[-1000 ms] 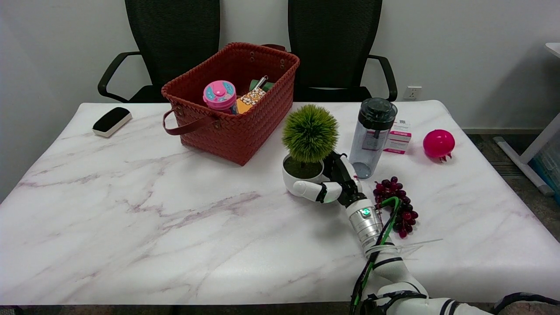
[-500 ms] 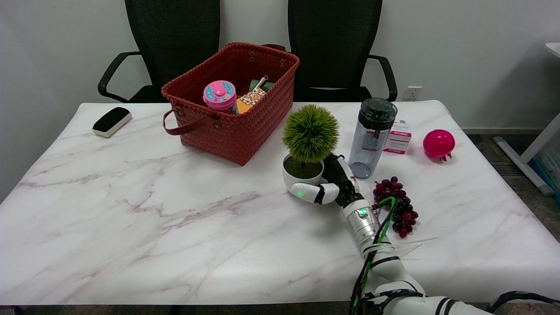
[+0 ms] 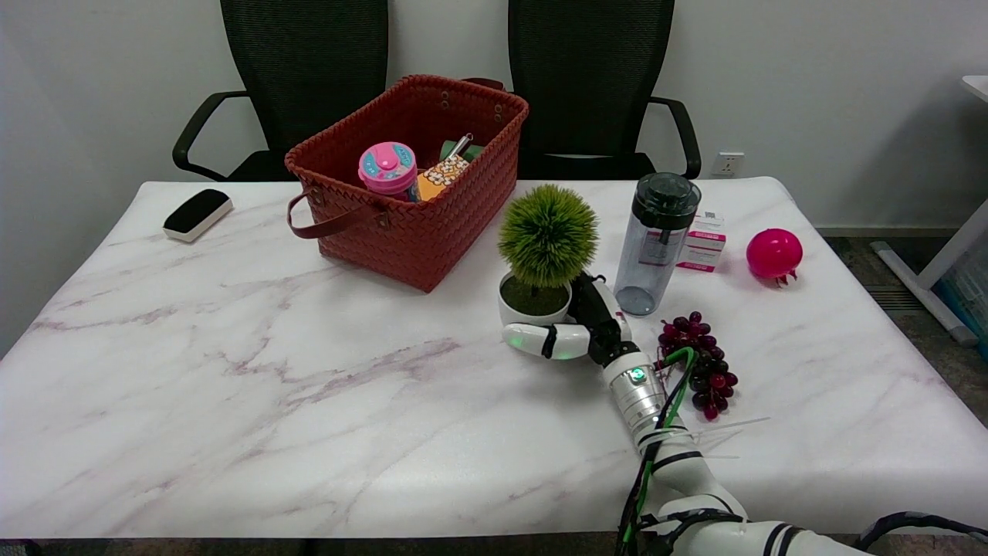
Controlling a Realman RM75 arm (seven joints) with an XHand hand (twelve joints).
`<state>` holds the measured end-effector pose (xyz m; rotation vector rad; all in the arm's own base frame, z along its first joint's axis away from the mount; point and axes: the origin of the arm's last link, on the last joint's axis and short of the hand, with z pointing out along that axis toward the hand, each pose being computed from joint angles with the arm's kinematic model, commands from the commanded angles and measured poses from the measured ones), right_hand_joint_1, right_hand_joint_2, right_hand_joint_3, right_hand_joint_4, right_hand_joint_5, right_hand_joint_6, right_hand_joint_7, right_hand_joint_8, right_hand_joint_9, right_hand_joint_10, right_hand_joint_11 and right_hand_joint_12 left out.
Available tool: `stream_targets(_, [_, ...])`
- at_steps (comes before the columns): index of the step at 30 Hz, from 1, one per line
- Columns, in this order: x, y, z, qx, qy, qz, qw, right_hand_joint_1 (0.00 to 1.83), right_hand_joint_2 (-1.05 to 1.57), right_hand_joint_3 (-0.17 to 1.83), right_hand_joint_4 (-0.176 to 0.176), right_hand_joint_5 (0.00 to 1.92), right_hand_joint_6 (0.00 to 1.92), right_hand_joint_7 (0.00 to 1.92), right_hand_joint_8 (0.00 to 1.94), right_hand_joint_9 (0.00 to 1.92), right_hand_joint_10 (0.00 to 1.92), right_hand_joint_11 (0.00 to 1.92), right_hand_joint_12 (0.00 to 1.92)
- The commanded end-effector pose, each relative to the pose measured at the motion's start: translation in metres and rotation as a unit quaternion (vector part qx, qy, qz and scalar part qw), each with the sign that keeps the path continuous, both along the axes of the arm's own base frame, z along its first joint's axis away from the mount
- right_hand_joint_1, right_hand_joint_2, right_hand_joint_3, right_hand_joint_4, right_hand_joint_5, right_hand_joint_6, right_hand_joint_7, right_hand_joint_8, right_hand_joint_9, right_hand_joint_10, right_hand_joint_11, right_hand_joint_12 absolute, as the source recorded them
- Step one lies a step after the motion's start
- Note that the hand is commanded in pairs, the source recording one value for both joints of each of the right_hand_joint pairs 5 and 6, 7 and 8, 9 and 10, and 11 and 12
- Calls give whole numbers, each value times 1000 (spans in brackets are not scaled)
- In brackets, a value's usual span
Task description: Pick up the potted plant.
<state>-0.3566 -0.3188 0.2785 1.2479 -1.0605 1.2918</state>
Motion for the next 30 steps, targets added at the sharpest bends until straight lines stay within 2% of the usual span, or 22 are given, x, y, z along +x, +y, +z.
stream_targets(1, [-2, -1, 1, -3, 0, -5, 1000, 1255, 260, 430, 0, 227, 227, 458, 458, 433, 433, 295, 295])
stream_targets(8, [-4, -1, 2, -5, 1, -6, 1000, 1299, 382, 563, 0, 318, 318, 463, 463, 442, 442, 279, 279])
stream_targets(14, [-4, -1, 3, -5, 2, -6, 1000, 1321, 577, 499, 0, 402, 402, 473, 473, 517, 517, 564, 564])
stream_targets(23, [-4, 0, 3, -6, 2, -6, 1000, 1325, 706, 574, 0, 613, 613, 542, 542, 726, 726, 728, 728])
stream_targets(30, [0, -1, 3, -8, 1, 4, 1000, 1335, 747, 585, 0, 670, 670, 652, 652, 862, 862, 807, 807])
